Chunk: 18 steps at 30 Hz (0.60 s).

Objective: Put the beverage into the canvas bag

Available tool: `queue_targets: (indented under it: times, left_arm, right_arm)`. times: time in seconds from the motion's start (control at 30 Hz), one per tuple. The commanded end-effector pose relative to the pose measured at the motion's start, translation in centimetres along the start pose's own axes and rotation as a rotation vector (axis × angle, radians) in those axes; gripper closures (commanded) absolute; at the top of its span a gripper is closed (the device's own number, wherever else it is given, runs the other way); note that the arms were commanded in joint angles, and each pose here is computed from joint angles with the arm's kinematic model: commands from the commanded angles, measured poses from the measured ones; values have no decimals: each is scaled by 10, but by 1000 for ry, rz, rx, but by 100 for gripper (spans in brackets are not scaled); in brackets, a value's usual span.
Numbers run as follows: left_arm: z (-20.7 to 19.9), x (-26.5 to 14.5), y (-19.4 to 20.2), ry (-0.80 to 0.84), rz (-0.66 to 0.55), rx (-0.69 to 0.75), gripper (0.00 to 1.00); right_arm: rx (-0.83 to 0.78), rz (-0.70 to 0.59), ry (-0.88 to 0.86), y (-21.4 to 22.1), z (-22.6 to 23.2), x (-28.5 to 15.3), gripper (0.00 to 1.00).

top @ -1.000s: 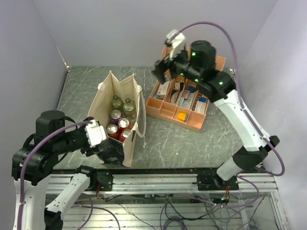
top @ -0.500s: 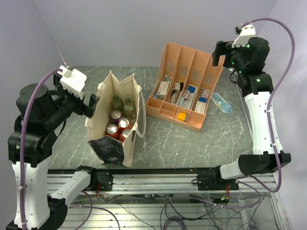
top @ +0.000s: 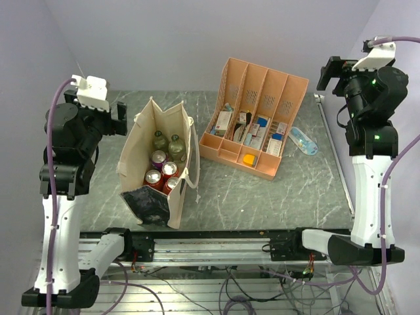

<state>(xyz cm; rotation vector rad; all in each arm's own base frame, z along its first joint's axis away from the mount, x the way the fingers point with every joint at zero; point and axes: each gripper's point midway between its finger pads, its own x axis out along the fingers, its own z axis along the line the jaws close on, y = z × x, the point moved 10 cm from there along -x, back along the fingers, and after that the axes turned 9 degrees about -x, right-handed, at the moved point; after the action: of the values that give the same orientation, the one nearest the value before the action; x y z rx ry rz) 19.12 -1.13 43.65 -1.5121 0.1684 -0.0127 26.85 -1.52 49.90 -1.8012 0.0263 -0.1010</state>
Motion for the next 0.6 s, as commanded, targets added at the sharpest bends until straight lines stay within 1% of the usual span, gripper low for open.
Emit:
queue_targets:
  times: [0.0,0.13,0.27,0.37,0.5,0.57]
  left_arm:
    - [10,-3,-16,-1,-157,-90,0]
    - [15,-7,-21,-2,-166,-76,0]
    - [18,-12,-28,3,-179,-51,0]
    - [19,-12,-28,16,-164,-63,0]
    - [15,-11,-23,76,-144,-52,0]
    - [15,-12,-22,74,-134,-45,0]
  right_arm:
    - [16,-36,51,-1,-5,-10,0]
    - [36,-41,65,4,-7,-17,0]
    - [9,-50,66,4,-8,-23,0]
    - [-1,-47,72,4,-9,-25,0]
    - [-6,-44,70,4,-9,-24,0]
    - [-7,-45,69,3,-9,-23,0]
